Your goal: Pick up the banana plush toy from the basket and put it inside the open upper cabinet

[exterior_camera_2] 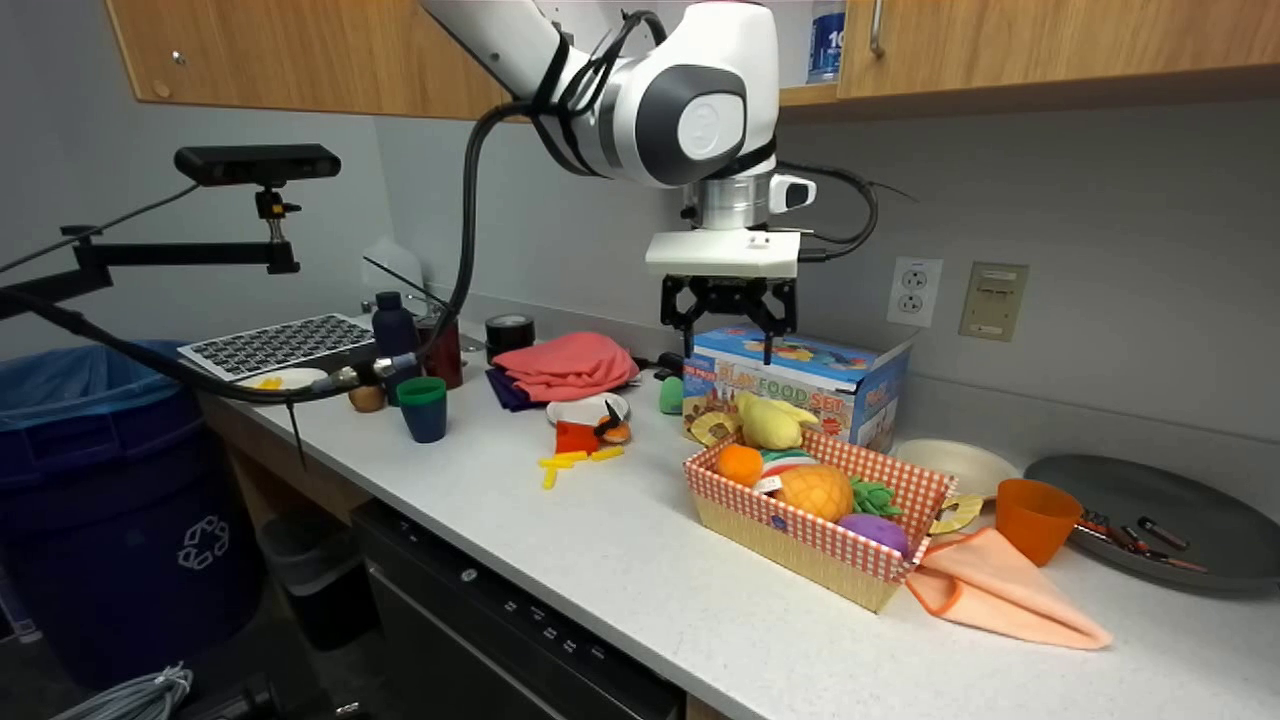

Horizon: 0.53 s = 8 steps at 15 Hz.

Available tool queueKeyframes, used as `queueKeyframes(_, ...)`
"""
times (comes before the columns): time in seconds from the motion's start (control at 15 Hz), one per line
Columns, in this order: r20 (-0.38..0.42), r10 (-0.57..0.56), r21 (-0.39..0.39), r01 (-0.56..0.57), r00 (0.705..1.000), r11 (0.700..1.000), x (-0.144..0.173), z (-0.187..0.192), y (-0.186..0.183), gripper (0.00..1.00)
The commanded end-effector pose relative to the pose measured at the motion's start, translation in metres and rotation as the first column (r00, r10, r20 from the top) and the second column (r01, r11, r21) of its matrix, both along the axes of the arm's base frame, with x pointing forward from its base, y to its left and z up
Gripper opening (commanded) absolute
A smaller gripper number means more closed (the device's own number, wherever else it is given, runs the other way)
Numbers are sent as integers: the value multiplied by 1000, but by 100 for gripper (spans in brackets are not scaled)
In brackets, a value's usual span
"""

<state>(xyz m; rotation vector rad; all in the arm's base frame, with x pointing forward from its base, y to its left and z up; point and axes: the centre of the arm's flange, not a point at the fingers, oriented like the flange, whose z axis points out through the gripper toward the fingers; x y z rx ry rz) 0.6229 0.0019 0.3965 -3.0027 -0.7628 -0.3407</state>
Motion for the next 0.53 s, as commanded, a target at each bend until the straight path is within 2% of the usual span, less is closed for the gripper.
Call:
queueKeyframes(0.0,-1,3,-1,-3,1000,1000,-1,0,1,100)
queueKeyframes(0.47,3,-5,10,5,1000,1000,2,-3,-1,100)
